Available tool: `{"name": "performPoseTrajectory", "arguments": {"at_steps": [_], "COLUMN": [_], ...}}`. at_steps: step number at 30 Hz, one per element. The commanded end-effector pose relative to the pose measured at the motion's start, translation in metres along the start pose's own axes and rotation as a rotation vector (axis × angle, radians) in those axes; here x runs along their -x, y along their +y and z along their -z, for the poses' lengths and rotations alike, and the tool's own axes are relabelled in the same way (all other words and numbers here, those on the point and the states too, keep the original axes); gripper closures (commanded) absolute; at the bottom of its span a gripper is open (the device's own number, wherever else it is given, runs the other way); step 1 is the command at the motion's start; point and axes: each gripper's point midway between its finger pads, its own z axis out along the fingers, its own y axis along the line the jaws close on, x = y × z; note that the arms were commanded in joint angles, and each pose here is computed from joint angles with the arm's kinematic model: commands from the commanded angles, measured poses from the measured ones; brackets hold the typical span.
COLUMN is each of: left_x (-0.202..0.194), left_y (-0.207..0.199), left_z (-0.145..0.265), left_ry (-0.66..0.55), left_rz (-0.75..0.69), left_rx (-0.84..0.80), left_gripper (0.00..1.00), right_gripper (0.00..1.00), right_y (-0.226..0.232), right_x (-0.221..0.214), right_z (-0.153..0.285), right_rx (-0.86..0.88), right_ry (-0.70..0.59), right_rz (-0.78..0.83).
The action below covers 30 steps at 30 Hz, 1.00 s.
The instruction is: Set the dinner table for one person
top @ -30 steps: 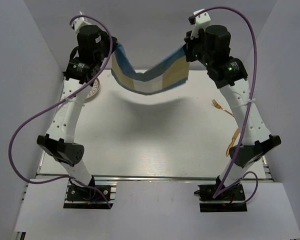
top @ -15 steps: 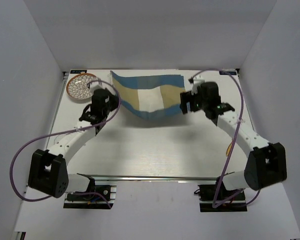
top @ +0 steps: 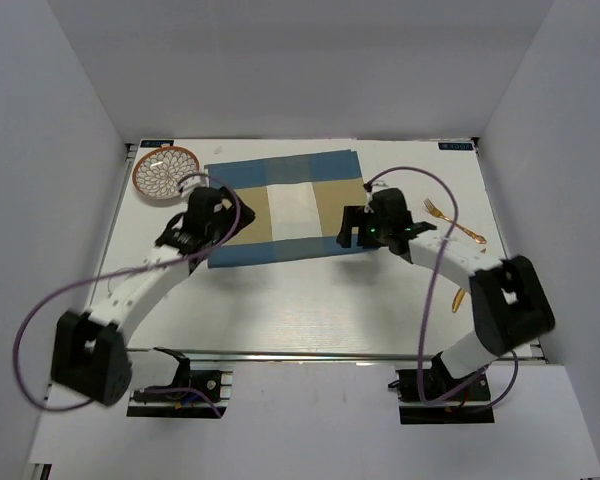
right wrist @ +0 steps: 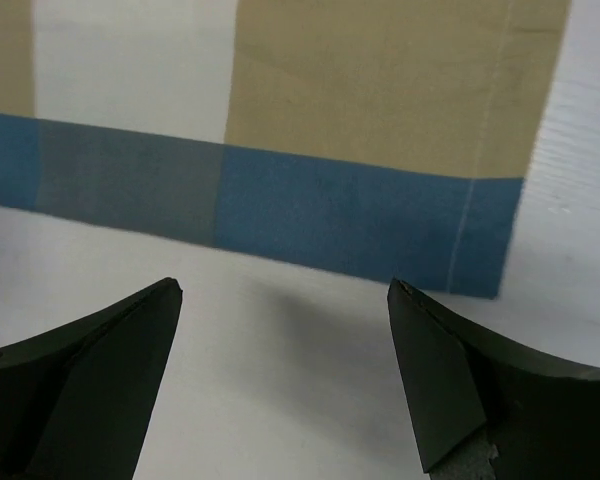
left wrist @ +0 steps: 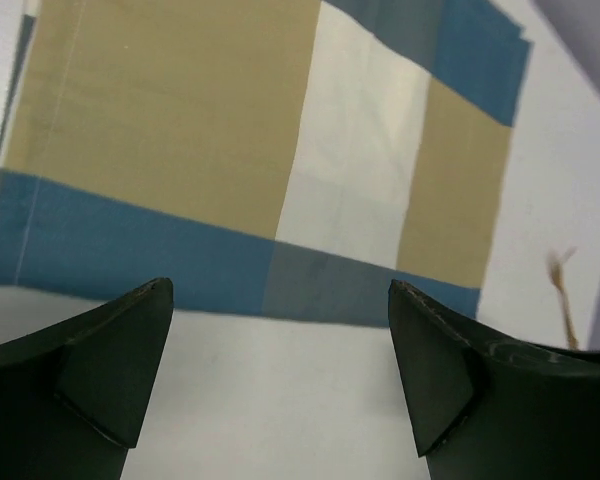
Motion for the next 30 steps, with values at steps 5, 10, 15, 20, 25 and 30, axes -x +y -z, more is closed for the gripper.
{"name": "performPoseTrajectory", "arguments": {"at_steps": [5, 10, 15, 20, 25, 30], "left_x": [-0.034, -0.056, -0.088, -0.107, -0.110, -0.112], "left_y": [0.032, 0.066, 0.083, 0.079, 0.073, 0.038], "left_z": [-0.086, -0.115, -0.120, -0.128, -0.144, -0.167], "left_ry": [0.257, 0.327, 0.414, 0.489, 0.532, 0.567], "left_rz": [-0.132, -0.175, -0.179, -0.216, -0.270, -0.266], "left_rx": [0.328, 0.499, 0.523, 0.473, 0.446, 0.301], "left_gripper": [0.02, 0.02, 0.02, 0.02, 0.02, 0.02], "right_gripper": [0.11, 0.11, 0.11, 0.11, 0.11, 0.11], "right_y": [0.009, 0.002, -0.013, -0.032, -0.059, -0.072], "right_x": [0.007, 0.027, 0.014, -0.026, -0.067, -0.084], "right_z": [-0.069, -0.075, -0.097, -0.113, -0.088, -0.052], "right_rx": [-0.053, -0.102, -0.164, -0.198, -0.282, -0.264], "right_ry": [0.094, 0.047, 0.173, 0.285, 0.318, 0.277], "right_rz": [-0.106, -0.079, -0.075, -0.124, -0.173, -0.300]}}
